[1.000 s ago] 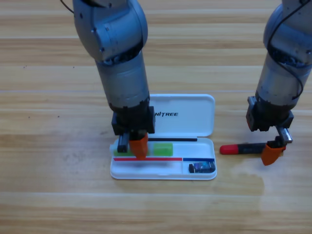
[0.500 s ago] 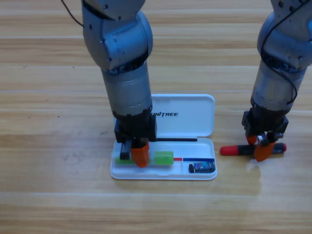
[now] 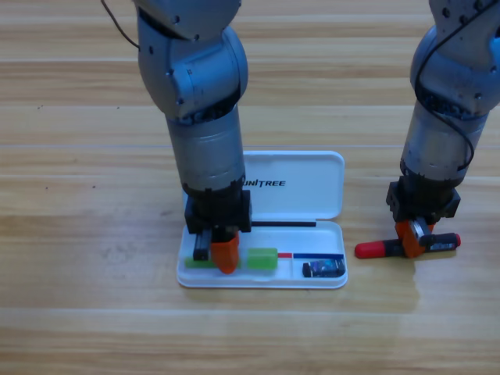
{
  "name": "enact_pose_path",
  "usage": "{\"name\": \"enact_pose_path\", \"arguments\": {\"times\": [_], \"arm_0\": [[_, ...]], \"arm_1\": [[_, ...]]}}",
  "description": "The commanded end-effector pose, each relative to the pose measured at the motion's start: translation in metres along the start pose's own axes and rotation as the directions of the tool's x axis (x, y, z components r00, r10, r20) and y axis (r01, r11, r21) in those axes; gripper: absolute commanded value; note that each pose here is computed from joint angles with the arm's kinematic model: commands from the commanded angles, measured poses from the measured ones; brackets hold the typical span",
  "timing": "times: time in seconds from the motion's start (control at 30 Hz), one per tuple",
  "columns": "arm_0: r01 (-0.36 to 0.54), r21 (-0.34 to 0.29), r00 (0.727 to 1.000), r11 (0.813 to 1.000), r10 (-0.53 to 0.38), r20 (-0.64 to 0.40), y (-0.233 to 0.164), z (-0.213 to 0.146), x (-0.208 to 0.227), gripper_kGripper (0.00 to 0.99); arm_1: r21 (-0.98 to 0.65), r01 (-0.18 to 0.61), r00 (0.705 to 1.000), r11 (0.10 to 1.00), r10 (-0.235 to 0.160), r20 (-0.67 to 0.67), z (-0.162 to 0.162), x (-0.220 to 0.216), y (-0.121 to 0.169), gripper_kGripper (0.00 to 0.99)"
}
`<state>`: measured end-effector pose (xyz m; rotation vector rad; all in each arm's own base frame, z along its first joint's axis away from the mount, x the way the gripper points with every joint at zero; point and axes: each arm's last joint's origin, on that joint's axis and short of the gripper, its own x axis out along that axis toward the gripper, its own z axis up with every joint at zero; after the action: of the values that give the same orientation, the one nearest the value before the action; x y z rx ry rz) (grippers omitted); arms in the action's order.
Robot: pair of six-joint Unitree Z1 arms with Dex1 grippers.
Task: Clean up eraser and pencils
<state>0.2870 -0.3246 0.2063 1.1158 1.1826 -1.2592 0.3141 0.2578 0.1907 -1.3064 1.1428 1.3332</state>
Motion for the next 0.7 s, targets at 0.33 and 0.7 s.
{"name": "enact_pose_path", "arguments": {"times": [0.33, 0.7], "arm_0": [[0.038, 0.000, 0.999, 0.999, -0.038, -0.031, -0.003, 0.006, 0.020, 0.990], [-0.012, -0.009, 1.000, 1.000, 0.012, -0.012, -0.015, -0.006, -0.020, 0.990]], "arm_1": [[0.147, 0.090, 0.995, 0.985, -0.096, 0.038, -0.017, -0.054, 0.017, 0.000], [0.103, 0.085, 0.993, 0.991, -0.093, 0.077, 0.026, -0.080, 0.042, 0.000]]}}
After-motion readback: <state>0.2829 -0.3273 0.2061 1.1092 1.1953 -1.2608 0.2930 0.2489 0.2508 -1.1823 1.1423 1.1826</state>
